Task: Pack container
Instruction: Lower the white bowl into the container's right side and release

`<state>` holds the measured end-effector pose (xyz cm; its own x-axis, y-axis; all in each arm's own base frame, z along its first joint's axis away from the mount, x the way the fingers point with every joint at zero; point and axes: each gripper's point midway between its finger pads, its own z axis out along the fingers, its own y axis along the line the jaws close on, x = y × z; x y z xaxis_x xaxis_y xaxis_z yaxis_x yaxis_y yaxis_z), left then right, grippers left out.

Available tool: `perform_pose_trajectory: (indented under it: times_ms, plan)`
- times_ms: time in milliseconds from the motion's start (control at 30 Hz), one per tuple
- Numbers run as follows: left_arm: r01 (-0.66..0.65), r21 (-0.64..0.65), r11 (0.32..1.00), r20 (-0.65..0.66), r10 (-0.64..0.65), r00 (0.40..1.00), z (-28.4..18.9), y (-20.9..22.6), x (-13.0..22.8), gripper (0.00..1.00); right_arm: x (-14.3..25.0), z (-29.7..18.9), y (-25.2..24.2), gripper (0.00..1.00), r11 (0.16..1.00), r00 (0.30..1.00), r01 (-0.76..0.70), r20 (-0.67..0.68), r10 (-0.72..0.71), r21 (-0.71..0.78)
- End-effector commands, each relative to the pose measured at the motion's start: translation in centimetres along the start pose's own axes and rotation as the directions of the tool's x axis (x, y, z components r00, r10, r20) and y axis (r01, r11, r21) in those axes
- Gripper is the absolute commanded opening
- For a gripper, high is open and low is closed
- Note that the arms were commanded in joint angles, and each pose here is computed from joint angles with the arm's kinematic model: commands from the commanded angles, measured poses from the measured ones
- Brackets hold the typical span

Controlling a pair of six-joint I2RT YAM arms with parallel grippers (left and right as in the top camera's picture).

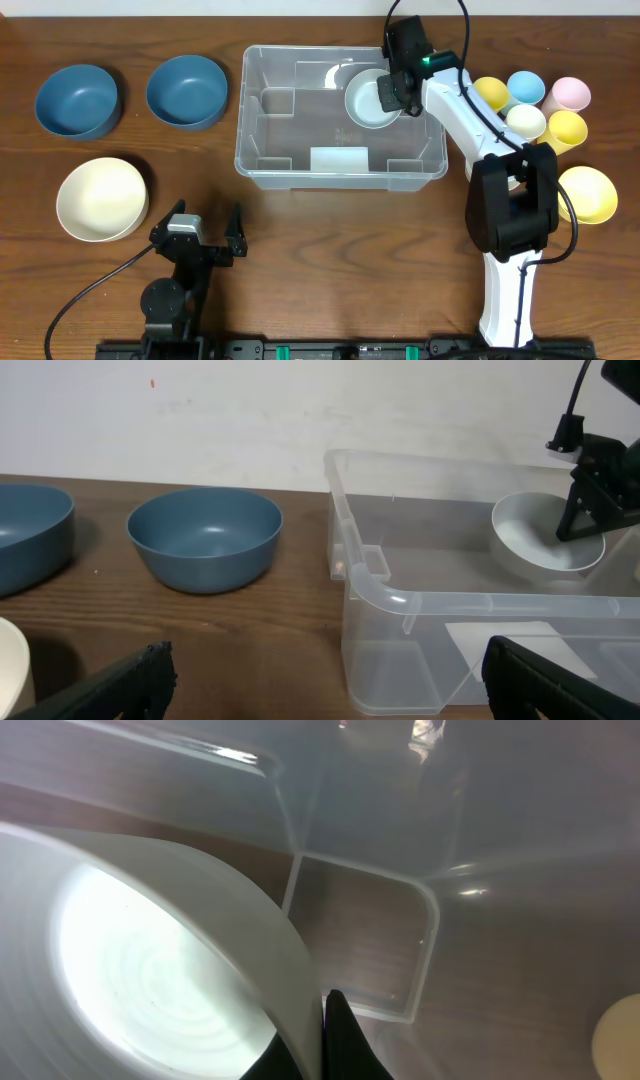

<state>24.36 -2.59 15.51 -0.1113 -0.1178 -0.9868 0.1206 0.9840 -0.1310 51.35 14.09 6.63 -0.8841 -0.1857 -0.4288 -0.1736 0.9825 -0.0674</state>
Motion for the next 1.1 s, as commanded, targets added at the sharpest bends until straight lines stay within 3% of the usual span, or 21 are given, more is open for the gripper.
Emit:
perform_pose_trajectory:
  times_ms: [0,133,467,533,567,600,700,1067]
  plan:
    - [0.007,0.0,1.0,-0.047,-0.007,0.999,0.1,0.1,1.5,0.98,0.0,0.9,0.6,0.01,0.999,0.999,0.037,-0.007,-0.037,0.023]
    - [0.007,0.0,1.0,-0.047,-0.007,0.999,0.1,0.1,1.5,0.98,0.3,1.4,0.4,0.08,0.998,0.999,0.046,-0.017,-0.046,0.031]
    - [0.007,0.0,1.0,-0.047,-0.007,0.999,0.1,0.1,1.5,0.98,0.3,1.4,0.2,0.12,0.997,0.998,0.056,-0.017,-0.055,0.046]
    - [0.007,0.0,1.0,-0.047,-0.007,0.999,0.1,0.1,1.5,0.98,0.3,1.4,0.2,0.24,0.997,0.998,0.066,-0.016,-0.065,0.046]
    - [0.007,0.0,1.0,-0.047,-0.007,0.999,0.1,0.1,1.5,0.98,0.3,1.4,0.1,0.36,0.997,0.998,0.066,-0.016,-0.065,0.049]
    - [0.007,0.0,1.0,-0.047,-0.007,0.999,0.1,0.1,1.5,0.98,0.3,1.4,0.0,0.43,0.996,0.998,0.066,-0.016,-0.066,0.056]
    - [0.007,0.0,1.0,-0.047,-0.007,0.999,0.1,0.1,1.5,0.98,0.1,1.4,-0.1,0.54,0.995,0.997,0.073,-0.012,-0.072,0.064]
    - [0.007,0.0,1.0,-0.047,-0.007,0.999,0.1,0.1,1.5,0.97,-1.5,0.0,0.8,0.57,0.997,0.996,0.081,0.03,-0.082,0.02]
